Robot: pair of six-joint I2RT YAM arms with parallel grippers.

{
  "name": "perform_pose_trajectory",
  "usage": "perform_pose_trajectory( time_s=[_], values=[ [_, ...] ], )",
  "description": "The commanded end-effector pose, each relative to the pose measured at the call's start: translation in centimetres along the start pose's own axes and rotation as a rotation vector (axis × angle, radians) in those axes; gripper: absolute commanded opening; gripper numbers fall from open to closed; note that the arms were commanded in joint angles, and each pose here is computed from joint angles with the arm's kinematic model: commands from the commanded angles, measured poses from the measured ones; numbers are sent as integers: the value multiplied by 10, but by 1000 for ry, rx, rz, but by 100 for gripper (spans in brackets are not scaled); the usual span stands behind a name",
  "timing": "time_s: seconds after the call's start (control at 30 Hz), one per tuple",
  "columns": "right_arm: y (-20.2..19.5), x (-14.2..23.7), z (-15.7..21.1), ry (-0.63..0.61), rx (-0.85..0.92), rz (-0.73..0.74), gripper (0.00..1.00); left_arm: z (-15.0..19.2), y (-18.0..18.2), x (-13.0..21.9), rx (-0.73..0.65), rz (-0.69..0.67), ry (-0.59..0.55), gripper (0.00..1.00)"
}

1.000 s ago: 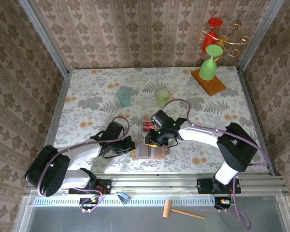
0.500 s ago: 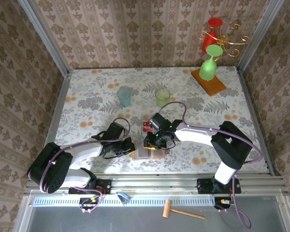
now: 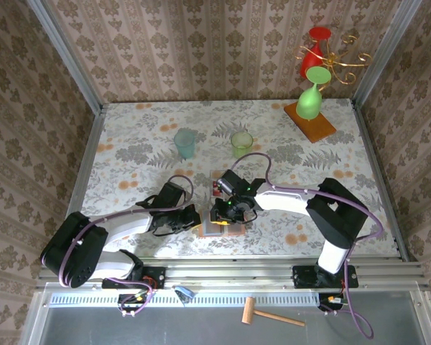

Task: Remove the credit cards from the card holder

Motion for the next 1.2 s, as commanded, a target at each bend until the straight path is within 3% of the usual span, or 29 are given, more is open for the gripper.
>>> perform_pose_trajectory(
  time_s=[0.0,0.33,1.17],
  values=[
    [1,-7,0,16,9,8,25,5,5,2,-12,-24,10,5],
    [-8,-8,-2,-2,12,57,30,7,9,2,-8,-38,16,5],
    [-16,1,0,-31,6,60,29,4,10,3,-7,-51,14,5]
  ],
)
Point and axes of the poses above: each hand's point on the last joint's axis, 136 mm out from that joint toward the fingers, its own x axis back along the fingers, its own y axis along the line the jaws close on, z = x × y, the point moved 4 cm from there along x, back along the fingers, and after that the axes turned 6 degrees about -x, right-handed, at the moved point
